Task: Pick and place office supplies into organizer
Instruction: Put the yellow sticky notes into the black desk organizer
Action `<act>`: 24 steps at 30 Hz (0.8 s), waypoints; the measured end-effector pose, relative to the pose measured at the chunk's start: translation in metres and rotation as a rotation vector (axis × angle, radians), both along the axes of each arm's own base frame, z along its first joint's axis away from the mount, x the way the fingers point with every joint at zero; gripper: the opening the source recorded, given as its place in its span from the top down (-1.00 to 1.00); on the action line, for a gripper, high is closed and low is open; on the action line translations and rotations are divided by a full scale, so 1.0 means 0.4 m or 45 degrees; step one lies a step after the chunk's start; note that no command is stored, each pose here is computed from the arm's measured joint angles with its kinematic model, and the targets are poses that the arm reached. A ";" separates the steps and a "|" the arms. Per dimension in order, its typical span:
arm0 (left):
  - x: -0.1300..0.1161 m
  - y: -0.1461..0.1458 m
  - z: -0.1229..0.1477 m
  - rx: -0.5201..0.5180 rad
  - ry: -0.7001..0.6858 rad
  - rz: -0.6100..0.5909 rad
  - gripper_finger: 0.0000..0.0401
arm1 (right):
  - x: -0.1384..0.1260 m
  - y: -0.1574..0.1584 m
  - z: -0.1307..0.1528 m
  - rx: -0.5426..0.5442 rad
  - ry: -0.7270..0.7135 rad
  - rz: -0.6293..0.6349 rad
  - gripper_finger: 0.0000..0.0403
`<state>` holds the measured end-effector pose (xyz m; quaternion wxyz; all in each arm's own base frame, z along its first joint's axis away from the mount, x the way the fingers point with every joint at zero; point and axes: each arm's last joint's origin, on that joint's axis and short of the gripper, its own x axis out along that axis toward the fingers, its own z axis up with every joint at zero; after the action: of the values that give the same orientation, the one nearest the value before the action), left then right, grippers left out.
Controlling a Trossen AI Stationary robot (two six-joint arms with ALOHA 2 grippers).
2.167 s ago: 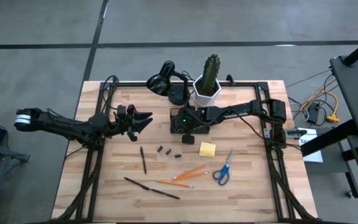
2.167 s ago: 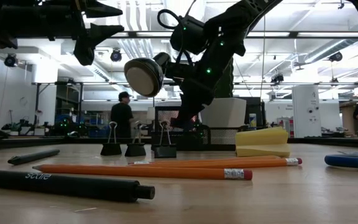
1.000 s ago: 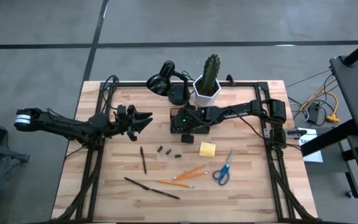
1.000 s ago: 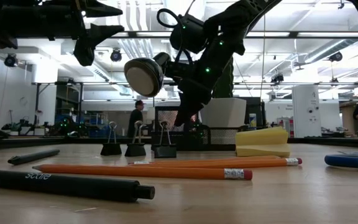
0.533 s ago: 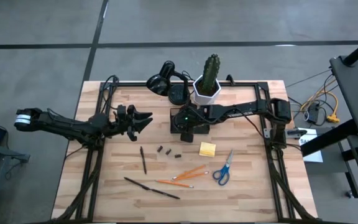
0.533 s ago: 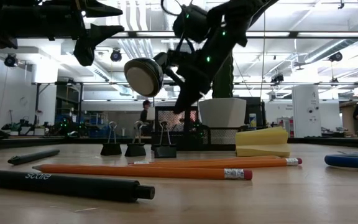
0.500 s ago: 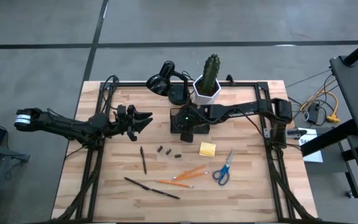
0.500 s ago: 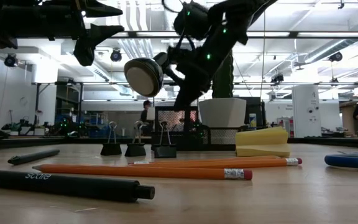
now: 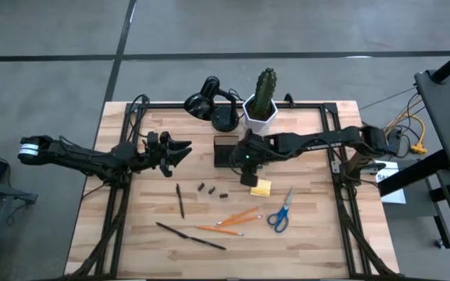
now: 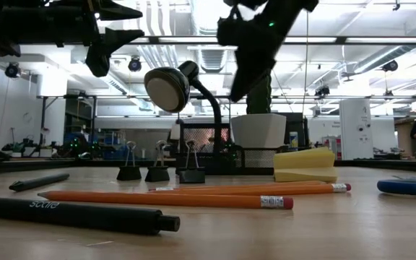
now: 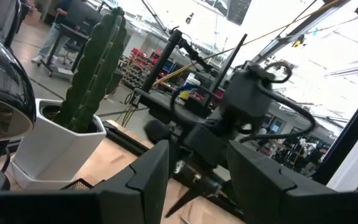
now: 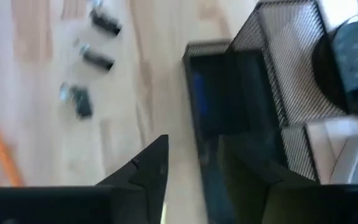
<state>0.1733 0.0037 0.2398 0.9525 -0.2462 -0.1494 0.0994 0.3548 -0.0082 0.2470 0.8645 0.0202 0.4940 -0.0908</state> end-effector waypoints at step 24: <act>0.000 0.000 0.000 0.001 0.001 -0.001 0.26 | -0.085 0.236 -0.080 -0.044 0.284 0.382 -0.02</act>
<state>0.1733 0.0036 0.2398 0.9527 -0.2458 -0.1488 0.0990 0.3209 0.0861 0.2151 0.8084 -0.0789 0.5826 0.0291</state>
